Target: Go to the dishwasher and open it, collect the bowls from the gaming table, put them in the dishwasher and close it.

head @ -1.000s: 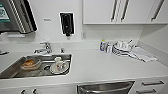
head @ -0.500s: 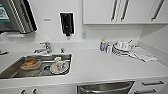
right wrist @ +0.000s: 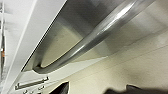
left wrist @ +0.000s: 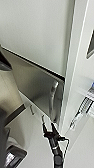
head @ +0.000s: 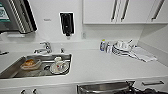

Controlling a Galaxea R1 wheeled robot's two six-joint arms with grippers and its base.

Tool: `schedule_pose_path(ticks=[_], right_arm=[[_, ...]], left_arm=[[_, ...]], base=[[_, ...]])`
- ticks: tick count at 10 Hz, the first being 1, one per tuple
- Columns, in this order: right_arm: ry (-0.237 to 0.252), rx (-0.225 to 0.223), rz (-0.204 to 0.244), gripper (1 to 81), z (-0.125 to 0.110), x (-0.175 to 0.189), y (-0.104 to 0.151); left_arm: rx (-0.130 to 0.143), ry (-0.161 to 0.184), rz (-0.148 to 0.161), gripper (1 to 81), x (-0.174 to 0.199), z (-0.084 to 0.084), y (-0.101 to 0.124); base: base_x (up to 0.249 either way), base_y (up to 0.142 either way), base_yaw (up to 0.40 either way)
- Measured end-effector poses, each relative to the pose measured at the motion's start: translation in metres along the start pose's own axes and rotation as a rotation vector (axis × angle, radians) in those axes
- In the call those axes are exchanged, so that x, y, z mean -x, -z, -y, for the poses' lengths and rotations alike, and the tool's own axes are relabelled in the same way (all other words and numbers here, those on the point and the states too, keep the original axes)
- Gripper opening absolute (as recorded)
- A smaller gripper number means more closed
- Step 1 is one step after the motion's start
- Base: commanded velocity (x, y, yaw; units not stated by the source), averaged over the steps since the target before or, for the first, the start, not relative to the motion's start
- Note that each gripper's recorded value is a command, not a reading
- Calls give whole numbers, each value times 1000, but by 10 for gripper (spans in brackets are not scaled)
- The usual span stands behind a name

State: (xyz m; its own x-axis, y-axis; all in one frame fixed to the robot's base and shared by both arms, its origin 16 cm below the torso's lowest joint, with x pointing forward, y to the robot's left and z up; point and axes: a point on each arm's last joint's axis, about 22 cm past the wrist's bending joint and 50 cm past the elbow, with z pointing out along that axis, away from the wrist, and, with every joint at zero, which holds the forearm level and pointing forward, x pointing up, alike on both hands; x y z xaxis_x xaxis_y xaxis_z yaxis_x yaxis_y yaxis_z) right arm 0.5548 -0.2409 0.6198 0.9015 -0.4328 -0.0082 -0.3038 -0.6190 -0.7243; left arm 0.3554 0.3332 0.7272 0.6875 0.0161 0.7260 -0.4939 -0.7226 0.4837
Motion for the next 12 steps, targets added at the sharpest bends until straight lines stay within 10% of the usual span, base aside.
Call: schedule_pose_path(ticks=[7,12], right_arm=[[-101,40,-111,811,15,-79,-9],[-148,72,-104,811,-4,-76,-46]], left_arm=[[-3,-2,3,811,5,6,-4],[-6,-4,5,811,9,11,-6]], base=[[0,0,0],[0,0,0]])
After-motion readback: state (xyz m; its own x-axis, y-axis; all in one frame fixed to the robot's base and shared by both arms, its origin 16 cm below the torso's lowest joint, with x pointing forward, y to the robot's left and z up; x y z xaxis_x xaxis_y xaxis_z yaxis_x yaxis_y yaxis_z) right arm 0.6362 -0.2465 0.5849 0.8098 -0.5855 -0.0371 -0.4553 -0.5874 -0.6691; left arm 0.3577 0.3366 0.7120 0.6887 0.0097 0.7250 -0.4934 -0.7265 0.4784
